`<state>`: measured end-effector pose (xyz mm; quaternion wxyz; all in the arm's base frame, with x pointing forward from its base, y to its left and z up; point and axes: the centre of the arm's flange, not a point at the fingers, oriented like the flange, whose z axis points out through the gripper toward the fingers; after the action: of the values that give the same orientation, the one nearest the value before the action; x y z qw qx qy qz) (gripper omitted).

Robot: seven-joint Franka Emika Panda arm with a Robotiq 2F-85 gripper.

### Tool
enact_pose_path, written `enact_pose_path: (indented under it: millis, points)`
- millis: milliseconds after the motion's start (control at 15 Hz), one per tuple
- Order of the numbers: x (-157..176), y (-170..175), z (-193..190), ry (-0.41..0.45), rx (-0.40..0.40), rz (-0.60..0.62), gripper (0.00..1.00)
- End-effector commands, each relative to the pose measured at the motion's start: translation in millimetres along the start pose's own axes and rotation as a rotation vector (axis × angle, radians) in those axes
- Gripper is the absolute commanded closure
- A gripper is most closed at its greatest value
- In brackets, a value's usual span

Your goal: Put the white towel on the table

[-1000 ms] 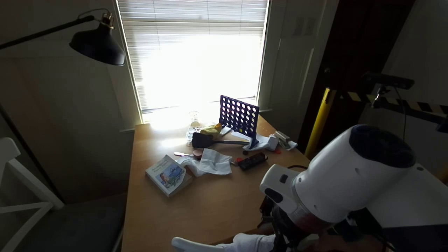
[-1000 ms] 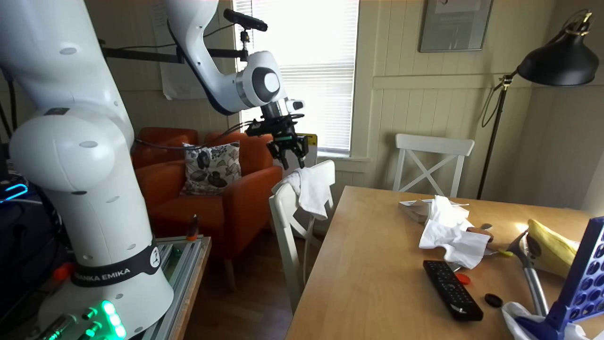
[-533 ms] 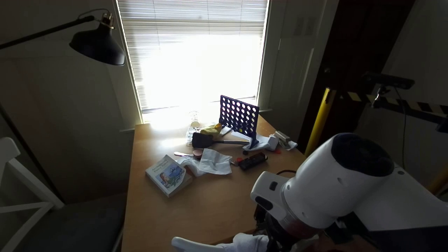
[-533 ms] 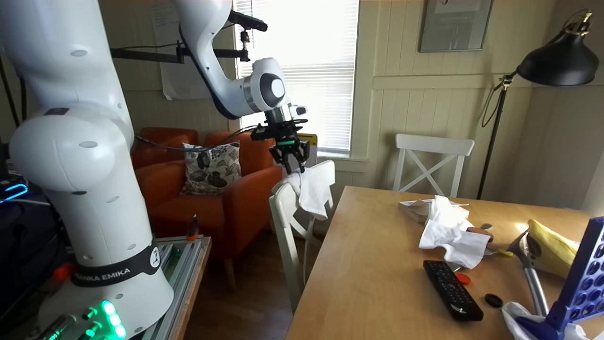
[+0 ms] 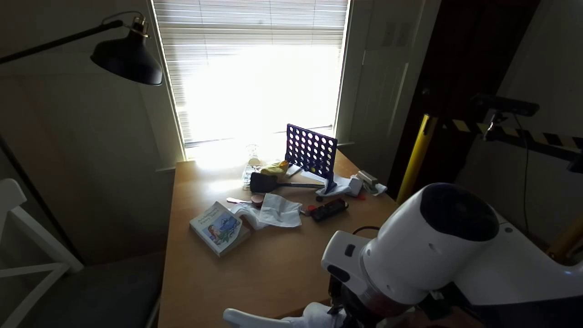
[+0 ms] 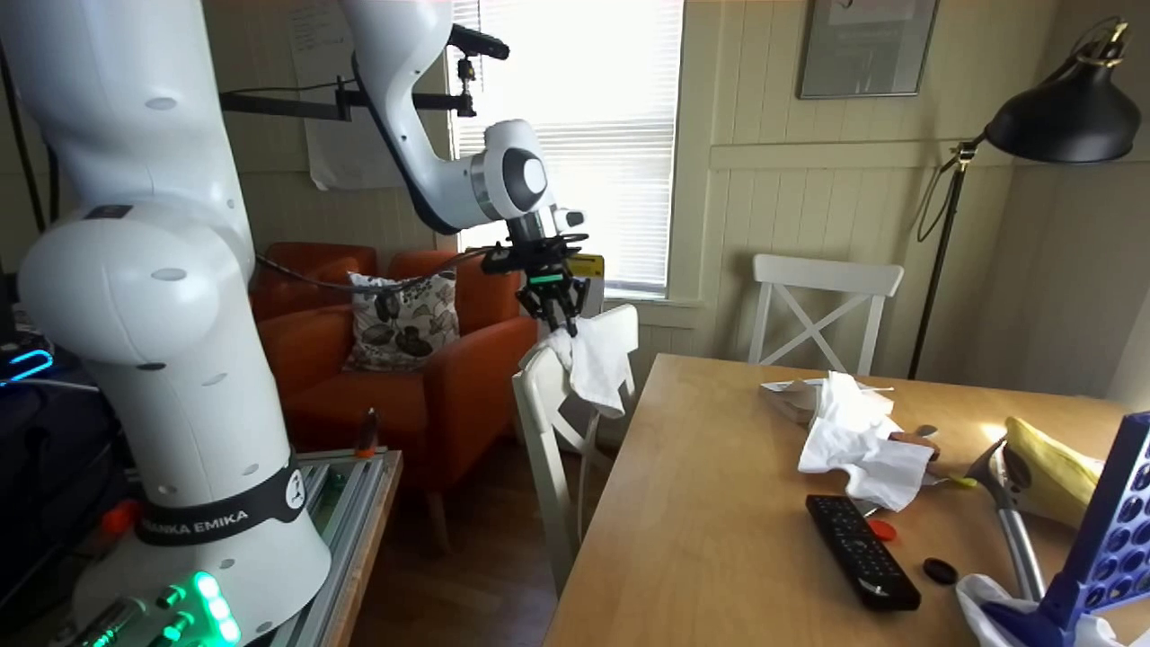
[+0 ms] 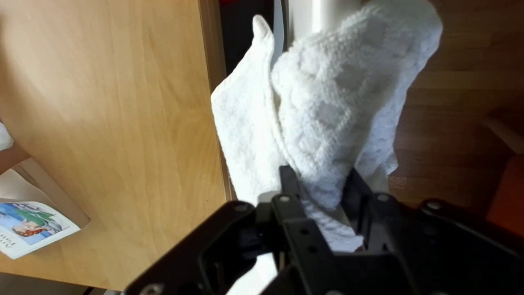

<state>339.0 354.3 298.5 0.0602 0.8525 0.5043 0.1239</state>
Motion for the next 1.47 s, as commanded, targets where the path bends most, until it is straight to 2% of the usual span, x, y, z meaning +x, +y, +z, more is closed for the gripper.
enact_pose_path:
  millis: [0,200,467,867,1067,1400]
  points:
    - [9,0,6,0.016,-0.011,-0.007,0.93]
    - [14,-4,-9,0.027,-0.021,-0.009,1.0]
    - [11,-4,-25,0.014,-0.029,0.003,0.97]
    - [-7,18,-93,0.058,0.055,0.223,0.97]
    - [-19,48,-121,0.091,0.015,0.404,0.97]
    - [-65,135,-136,0.095,-0.061,0.649,0.97]
